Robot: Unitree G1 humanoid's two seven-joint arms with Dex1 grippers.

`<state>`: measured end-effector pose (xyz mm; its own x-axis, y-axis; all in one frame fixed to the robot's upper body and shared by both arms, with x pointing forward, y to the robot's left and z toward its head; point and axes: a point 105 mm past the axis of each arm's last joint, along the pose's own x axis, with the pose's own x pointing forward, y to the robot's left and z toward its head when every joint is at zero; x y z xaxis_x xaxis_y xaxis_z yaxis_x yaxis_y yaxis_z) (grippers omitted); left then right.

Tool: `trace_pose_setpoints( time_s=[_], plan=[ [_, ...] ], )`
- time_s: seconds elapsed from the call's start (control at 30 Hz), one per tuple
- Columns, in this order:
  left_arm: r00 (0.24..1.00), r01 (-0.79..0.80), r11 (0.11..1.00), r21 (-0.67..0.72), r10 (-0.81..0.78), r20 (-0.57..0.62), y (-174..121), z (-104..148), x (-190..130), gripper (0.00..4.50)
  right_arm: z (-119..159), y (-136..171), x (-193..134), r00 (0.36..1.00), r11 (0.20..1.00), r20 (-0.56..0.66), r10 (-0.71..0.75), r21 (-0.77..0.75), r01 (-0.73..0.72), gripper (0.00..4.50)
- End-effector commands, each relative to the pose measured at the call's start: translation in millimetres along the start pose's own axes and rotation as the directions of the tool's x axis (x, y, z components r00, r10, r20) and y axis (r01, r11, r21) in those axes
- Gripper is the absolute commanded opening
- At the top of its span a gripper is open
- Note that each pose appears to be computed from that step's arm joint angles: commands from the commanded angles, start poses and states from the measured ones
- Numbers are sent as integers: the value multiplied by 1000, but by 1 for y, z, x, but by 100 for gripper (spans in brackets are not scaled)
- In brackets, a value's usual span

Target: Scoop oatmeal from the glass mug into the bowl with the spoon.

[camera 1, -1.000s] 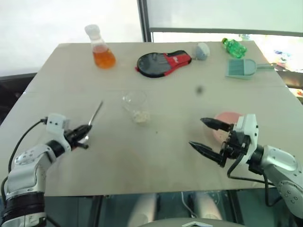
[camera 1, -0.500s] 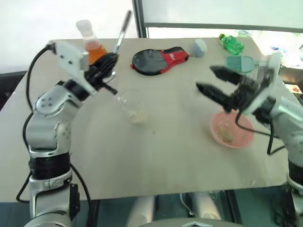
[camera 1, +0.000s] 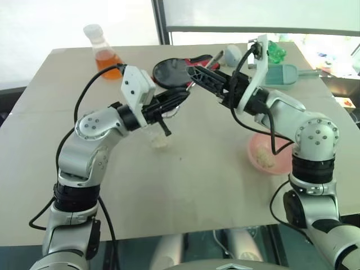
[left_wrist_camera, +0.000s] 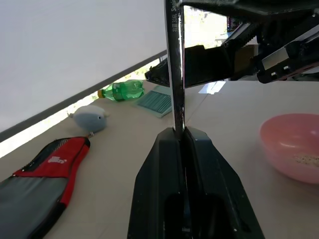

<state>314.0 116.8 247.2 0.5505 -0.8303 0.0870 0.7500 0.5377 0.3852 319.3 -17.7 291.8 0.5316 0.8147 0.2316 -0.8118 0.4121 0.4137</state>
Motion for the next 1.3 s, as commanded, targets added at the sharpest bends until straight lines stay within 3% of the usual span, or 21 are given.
trace_pose_setpoints(
  time_s=[0.03, 0.13, 0.17, 0.27, 0.5, 0.6, 0.7, 0.77, 0.83, 0.9, 1.03, 1.17, 1.3],
  plan=[
    [1000, 12, 999, 35, -13, 15, -1, 7, -5, 0, 17, 7, -1, 997, 1000, 73, 10, -20, -9, 308],
    [1000, 12, 999, 37, -13, 3, -1, 4, -8, 0, 21, 4, -4, 997, 1000, 83, 0, -23, 2, 180],
    [1000, 13, 999, 39, -13, 0, -1, 3, -9, 0, 22, 4, -5, 996, 1000, 85, -3, -24, 5, 118],
    [1000, 8, 999, 38, -8, 2, 1, 4, -9, 0, 24, 2, -7, 996, 999, 86, -10, -33, 13, 5],
    [1000, 22, 1000, 18, -22, 10, -5, 5, -7, 0, 26, 0, -8, 995, 999, 95, -20, -32, 23, 5],
    [997, -39, 998, 54, 35, 65, 2, 18, -8, 97, 26, -2, -8, 995, 999, 99, -27, -18, 29, 0],
    [964, -221, 972, 86, 204, 169, 25, 45, -19, 232, 26, -6, -11, 995, 999, 98, -35, 10, 35, 0],
    [931, -310, 949, 52, 292, 219, 36, 60, -32, 232, 26, -10, -14, 994, 999, 99, -49, 26, 47, 0],
    [885, -366, 914, -174, 399, 238, 55, 65, -48, 232, 29, -13, -17, 992, 998, 108, -57, 33, 54, 0],
    [873, -383, 888, -254, 438, 214, 70, 65, -67, 232, 37, -14, -20, 989, 997, 136, -61, 63, 53, 0],
    [896, -426, 888, -173, 441, 57, 75, 40, -102, 232, 57, -17, -25, 976, 984, 199, -92, 166, 59, 0],
    [933, -353, 921, -166, 333, -137, 43, -11, -122, 232, 62, -25, -37, 972, 968, 195, -131, 237, 83, 0],
    [908, -364, 927, -88, 332, -256, 29, -54, -136, 232, 63, -36, -43, 960, 954, 200, -194, 268, 137, 0]
  ],
)
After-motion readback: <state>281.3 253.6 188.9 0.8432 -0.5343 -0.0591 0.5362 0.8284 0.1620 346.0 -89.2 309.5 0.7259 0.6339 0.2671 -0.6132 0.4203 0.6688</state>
